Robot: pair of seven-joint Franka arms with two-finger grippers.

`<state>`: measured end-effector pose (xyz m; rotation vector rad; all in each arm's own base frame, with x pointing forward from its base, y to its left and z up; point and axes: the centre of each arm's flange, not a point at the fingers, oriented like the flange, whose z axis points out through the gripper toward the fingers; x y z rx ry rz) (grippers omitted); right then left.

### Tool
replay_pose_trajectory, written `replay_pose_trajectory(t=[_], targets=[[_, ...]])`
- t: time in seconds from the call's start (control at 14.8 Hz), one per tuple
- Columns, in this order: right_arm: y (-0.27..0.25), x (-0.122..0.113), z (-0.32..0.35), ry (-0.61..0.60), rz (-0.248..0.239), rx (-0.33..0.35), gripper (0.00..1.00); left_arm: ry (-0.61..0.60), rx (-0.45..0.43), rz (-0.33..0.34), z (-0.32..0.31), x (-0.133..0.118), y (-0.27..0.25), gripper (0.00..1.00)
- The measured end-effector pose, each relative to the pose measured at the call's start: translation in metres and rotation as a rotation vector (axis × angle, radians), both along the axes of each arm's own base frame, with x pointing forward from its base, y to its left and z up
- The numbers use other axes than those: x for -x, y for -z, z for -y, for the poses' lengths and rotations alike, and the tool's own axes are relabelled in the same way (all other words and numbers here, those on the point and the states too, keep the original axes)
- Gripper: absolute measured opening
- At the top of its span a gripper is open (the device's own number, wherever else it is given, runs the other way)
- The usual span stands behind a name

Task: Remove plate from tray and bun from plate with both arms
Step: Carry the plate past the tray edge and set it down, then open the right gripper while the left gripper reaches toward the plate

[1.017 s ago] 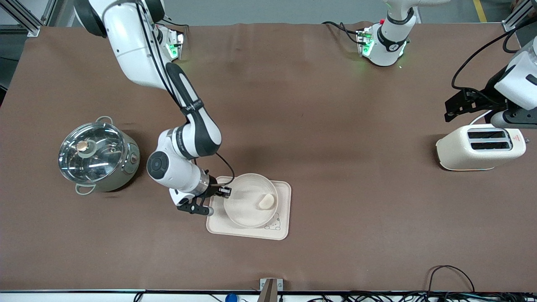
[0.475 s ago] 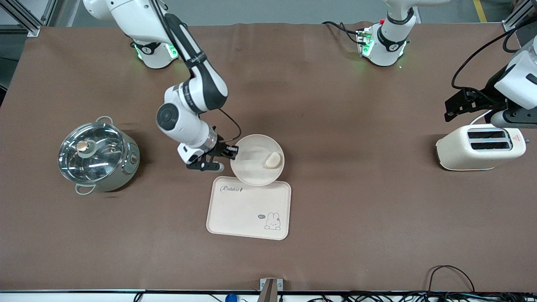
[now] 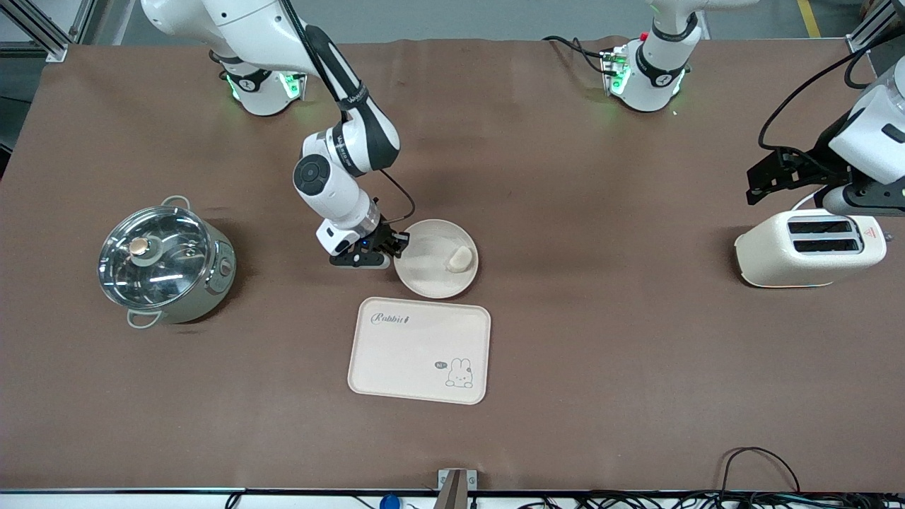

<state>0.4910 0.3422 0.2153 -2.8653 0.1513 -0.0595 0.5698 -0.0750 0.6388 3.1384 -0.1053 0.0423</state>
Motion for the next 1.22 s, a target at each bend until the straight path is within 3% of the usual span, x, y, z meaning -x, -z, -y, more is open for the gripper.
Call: replay_pose_trajectory(t=[0.41, 0.75, 0.95, 1.08, 1.22], targets=[[0.009, 0.012, -0.003, -0.016, -0.034, 0.009, 0.04, 0.028, 0.009, -0.051, 0.024, -0.005, 0.026, 1.00], [0.013, 0.020, -0.007, -0.024, -0.049, 0.008, 0.07, -0.002, 0.011, -0.117, 0.112, -0.019, 0.092, 1.00], [0.015, 0.022, -0.007, -0.024, -0.063, 0.011, 0.33, -0.049, 0.008, -0.134, 0.172, -0.020, 0.135, 1.00], [0.015, 0.026, -0.010, -0.014, -0.123, 0.011, 0.50, -0.083, 0.004, -0.148, 0.204, -0.019, 0.163, 1.00], [0.001, 0.022, -0.012, -0.002, -0.167, -0.005, 0.74, -0.127, -0.003, -0.162, 0.233, -0.016, 0.192, 1.00]])
